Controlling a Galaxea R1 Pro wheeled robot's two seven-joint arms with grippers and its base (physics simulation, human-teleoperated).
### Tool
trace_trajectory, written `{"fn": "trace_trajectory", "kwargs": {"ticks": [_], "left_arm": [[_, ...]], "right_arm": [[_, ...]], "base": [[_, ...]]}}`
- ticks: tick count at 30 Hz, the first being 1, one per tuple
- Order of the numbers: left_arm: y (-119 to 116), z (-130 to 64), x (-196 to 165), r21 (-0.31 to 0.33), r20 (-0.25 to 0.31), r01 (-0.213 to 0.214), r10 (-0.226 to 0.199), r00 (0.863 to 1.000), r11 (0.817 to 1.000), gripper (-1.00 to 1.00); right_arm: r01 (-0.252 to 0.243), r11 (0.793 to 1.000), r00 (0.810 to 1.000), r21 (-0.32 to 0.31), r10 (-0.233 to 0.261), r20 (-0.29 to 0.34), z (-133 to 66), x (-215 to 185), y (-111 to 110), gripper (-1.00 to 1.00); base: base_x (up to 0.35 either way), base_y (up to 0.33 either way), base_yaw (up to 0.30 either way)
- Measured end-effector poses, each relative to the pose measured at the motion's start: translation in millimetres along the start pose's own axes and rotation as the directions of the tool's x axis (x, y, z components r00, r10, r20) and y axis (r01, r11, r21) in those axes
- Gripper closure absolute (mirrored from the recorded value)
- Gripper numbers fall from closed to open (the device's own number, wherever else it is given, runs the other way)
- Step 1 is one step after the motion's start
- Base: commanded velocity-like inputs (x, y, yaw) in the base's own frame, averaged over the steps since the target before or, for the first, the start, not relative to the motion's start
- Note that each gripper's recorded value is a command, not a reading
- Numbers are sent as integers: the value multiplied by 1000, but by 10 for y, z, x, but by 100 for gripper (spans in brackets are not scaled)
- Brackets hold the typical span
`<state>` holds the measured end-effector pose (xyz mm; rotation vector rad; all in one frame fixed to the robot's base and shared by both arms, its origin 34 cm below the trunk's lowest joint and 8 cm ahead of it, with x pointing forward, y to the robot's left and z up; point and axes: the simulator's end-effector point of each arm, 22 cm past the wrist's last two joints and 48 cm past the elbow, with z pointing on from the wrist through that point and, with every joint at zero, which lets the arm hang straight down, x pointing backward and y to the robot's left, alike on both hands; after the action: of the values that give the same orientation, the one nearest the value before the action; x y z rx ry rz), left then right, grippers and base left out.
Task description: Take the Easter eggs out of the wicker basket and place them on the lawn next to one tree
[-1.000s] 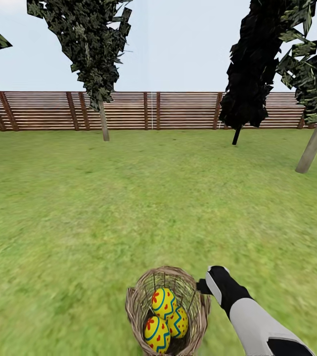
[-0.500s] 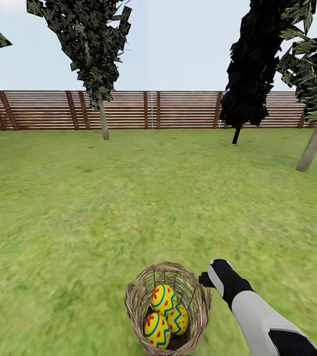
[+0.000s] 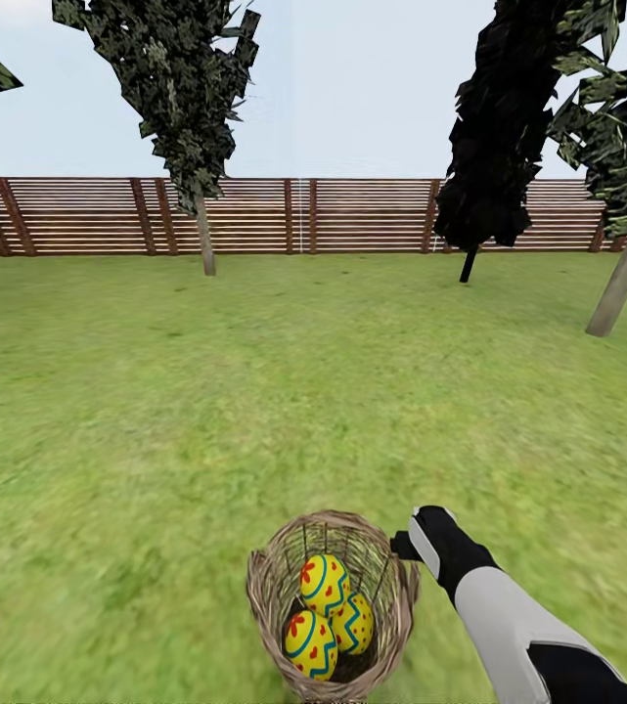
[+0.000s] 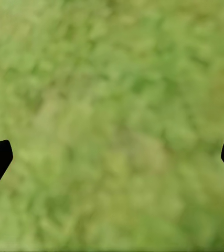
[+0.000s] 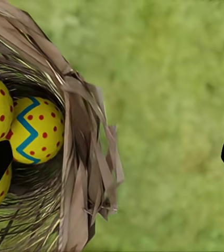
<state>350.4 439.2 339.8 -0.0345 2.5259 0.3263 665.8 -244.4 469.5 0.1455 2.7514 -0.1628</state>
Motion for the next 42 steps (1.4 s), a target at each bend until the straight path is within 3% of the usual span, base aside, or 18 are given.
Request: {"fn": "trace_trajectory", "kwargs": {"ticks": [19, 23, 26, 32, 38, 42], "left_arm": [[-78, 284, 285, 0, -3, 1, -1, 1000, 1000, -100], [57, 361, 231, -16, 1, 2, -2, 1000, 1000, -100], [179, 389, 81, -25, 23, 25, -25, 999, 999, -100], [234, 177, 52, -3, 55, 45, -45, 997, 999, -100], [770, -81, -222, -87, 125, 124, -113, 986, 988, -100], [872, -125, -265, -103, 133, 136, -122, 984, 985, -100]], "right_arm": [[2, 1000, 1000, 0, -2, 0, 343, 232, 30, -100], [4, 1000, 1000, 1, -4, -7, 427, 313, 38, -100], [7, 1000, 1000, 1, -7, -16, 496, 392, 46, -100], [9, 1000, 1000, 0, -9, -21, 614, 494, 58, -100], [9, 1000, 1000, 1, -9, -21, 614, 493, 58, -100], [7, 1000, 1000, -1, -7, -14, 595, 439, 67, -100]], "base": [[0, 0, 0], [0, 0, 0], [0, 0, 0], [0, 0, 0], [0, 0, 0], [0, 0, 0]]}}
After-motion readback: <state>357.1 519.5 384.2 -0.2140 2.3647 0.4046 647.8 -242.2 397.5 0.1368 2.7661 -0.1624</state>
